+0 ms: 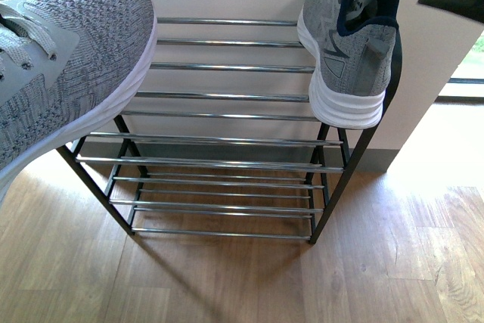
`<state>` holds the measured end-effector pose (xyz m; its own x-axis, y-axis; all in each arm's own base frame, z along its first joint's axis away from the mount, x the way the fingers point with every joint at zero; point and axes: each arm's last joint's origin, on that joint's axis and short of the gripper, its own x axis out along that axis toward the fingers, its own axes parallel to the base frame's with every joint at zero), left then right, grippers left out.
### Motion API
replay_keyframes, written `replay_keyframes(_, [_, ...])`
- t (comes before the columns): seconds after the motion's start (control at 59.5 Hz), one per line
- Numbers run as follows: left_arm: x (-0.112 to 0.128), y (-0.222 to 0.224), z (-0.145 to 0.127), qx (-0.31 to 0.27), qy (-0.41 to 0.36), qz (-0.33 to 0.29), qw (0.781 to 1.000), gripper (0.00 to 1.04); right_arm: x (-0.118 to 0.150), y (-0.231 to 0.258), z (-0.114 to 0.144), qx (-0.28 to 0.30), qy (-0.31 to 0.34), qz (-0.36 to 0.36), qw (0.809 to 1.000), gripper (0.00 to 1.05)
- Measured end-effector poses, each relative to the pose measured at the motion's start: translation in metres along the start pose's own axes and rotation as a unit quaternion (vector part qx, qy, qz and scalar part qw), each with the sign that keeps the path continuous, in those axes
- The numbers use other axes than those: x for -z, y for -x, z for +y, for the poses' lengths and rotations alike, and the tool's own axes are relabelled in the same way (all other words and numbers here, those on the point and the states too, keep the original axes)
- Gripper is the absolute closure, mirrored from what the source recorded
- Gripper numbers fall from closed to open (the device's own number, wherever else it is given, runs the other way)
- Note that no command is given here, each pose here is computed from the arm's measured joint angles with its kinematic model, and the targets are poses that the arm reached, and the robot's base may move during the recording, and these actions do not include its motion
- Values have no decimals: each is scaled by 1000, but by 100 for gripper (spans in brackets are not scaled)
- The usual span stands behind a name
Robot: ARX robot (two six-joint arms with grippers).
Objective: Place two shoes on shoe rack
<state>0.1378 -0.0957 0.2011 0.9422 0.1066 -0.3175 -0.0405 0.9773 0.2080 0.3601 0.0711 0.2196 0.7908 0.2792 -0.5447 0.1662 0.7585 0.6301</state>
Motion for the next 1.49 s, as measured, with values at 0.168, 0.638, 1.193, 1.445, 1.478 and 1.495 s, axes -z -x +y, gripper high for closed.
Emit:
replay_keyframes(0.168, [0,0,0,0,0,0,1000,103,-24,59,-7,2,53,-100,994,24])
replay_keyframes(0.638, [0,0,0,0,0,0,1000,103,46,114,-77,27,339,-318,885,103])
replay_keyframes(1.193, [0,0,0,0,0,0,1000,103,103,157,-116,33,343,-316,884,103])
replay_keyframes(1.445, [0,0,0,0,0,0,1000,103,116,164,-124,32,343,-320,883,103])
replay_keyframes(1.478, [0,0,0,0,0,0,1000,103,117,166,-123,30,344,-323,881,103])
replay_keyframes(1.495, [0,0,0,0,0,0,1000,103,117,168,-123,30,344,-324,881,103])
